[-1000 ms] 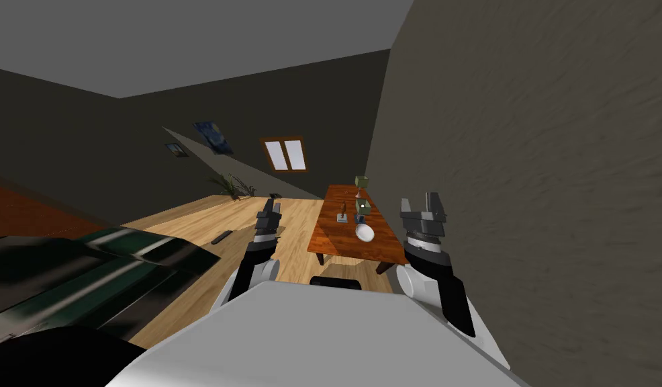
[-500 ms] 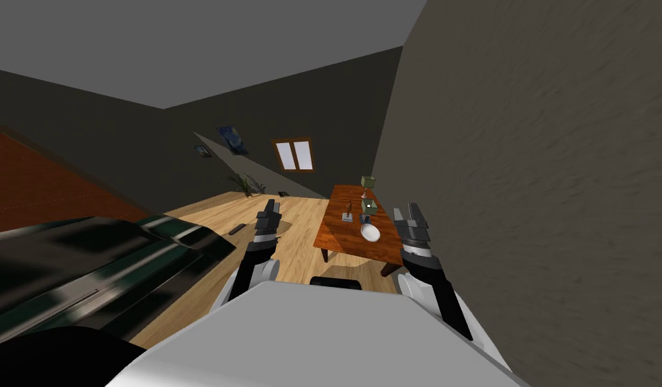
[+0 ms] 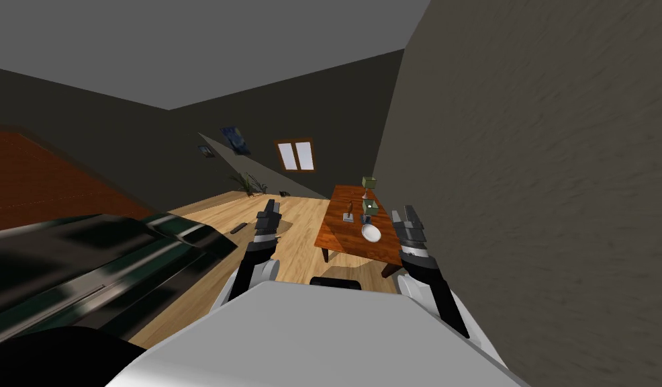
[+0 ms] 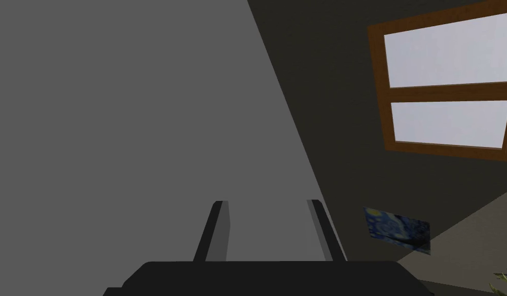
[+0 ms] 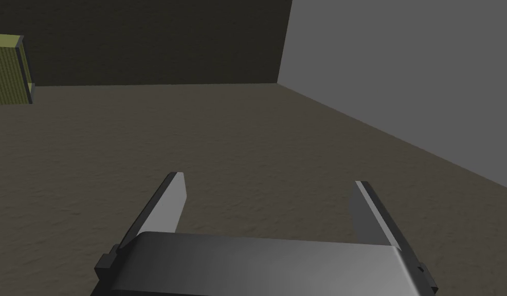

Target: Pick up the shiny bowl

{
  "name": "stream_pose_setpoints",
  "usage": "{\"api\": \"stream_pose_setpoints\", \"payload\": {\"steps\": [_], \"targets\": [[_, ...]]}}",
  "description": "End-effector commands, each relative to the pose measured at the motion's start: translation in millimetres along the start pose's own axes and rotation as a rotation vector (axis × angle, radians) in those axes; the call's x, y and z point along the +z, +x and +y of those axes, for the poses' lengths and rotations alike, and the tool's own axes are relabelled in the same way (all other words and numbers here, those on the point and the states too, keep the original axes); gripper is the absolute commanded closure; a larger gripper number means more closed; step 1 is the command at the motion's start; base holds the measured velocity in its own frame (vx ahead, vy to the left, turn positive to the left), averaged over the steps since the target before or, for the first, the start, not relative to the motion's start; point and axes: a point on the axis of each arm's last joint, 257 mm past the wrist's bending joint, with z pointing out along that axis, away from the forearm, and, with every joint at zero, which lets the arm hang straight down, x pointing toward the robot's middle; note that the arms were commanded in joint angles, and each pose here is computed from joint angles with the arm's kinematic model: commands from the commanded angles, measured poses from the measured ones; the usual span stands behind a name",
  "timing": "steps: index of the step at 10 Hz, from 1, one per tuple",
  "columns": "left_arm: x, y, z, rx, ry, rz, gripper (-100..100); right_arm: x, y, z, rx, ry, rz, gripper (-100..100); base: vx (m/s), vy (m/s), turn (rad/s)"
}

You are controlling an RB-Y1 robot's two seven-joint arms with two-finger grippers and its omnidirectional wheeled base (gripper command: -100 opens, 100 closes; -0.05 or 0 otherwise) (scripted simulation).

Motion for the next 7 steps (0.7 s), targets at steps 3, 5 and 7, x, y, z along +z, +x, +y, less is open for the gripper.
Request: {"api": "stream_pose_setpoints", "payload": {"steps": [3, 5, 7], "targets": [[0.0, 0.0, 0, 0.0, 0.0, 0.0, 0, 0.0, 0, 0, 0.0, 0.0, 0.0, -100, -0.002, 0.002, 0.008], [0.0, 0.0, 0, 0.0, 0.0, 0.0, 0, -6.6, 12, -17, -0.039, 0.034, 0.058, -100, -0.022, 0.022, 0.071], [0.1, 0.1, 0, 0.0, 0.0, 0.0, 0, -15.1, 23, -34, -0.08, 0.069, 0.119, -100, -0.092, 0.068, 0.203]]}}
